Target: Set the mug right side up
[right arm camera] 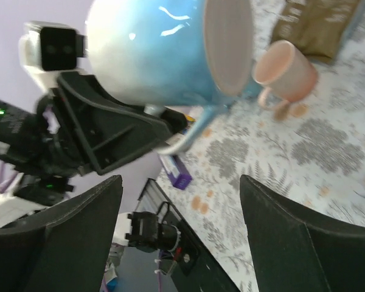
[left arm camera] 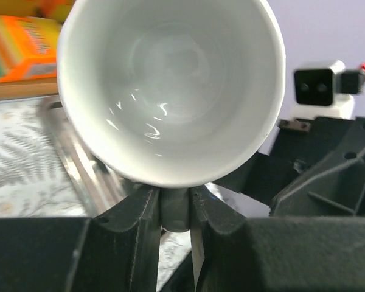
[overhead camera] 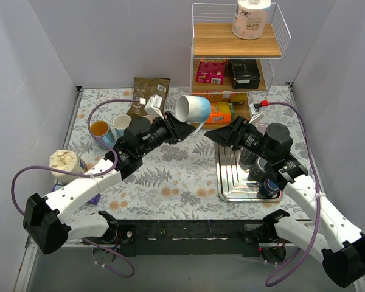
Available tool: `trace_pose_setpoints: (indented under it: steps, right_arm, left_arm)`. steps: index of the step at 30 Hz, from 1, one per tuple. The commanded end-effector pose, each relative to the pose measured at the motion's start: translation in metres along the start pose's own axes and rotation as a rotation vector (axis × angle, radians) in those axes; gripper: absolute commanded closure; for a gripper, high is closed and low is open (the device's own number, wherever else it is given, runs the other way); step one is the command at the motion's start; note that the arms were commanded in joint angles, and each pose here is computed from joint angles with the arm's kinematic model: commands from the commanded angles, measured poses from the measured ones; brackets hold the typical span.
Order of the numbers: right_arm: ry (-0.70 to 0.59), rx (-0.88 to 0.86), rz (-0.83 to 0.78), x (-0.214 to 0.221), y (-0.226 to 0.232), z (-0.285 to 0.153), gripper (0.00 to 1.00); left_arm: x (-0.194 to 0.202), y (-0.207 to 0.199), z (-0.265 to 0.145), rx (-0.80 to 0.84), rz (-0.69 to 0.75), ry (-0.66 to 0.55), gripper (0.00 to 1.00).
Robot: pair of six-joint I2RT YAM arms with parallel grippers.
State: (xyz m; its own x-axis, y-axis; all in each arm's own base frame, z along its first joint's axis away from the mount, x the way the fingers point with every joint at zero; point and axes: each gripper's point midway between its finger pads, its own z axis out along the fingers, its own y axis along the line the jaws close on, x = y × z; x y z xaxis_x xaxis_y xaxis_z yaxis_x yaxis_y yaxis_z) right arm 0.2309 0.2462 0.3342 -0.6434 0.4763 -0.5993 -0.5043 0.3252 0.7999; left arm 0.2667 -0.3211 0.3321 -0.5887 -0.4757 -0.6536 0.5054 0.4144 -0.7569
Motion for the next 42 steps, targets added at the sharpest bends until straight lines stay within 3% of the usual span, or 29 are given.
trace_pose_setpoints:
  steps: [1, 6, 16, 23, 36, 42]
  right_arm:
    - [0.071, 0.280, -0.010, 0.020, -0.055, -0.014, 0.15]
    - [0.091, 0.446, -0.035, 0.033, -0.089, -0.038, 0.15]
    - [0.088, 0.608, -0.082, 0.030, -0.112, -0.058, 0.14]
    - [0.100, 0.663, -0.086, 0.032, -0.123, -0.066, 0.14]
    - [0.108, 0.742, -0.078, 0.030, -0.139, -0.076, 0.14]
    - [0.077, 0.869, -0.104, 0.019, -0.155, -0.097, 0.13]
  left_arm:
    - [-0.048, 0.018, -0.014, -0.204, 0.166, -0.149, 1.00]
    - [-0.020, 0.095, -0.005, -0.506, 0.233, -0.032, 1.00]
    - [0.010, 0.196, 0.024, -0.874, 0.360, 0.108, 1.00]
    - [0.014, 0.234, 0.036, -0.992, 0.419, 0.138, 1.00]
    - [0.007, 0.282, 0.043, -1.042, 0.378, 0.197, 1.00]
    - [0.007, 0.294, 0.048, -1.043, 0.385, 0.234, 1.00]
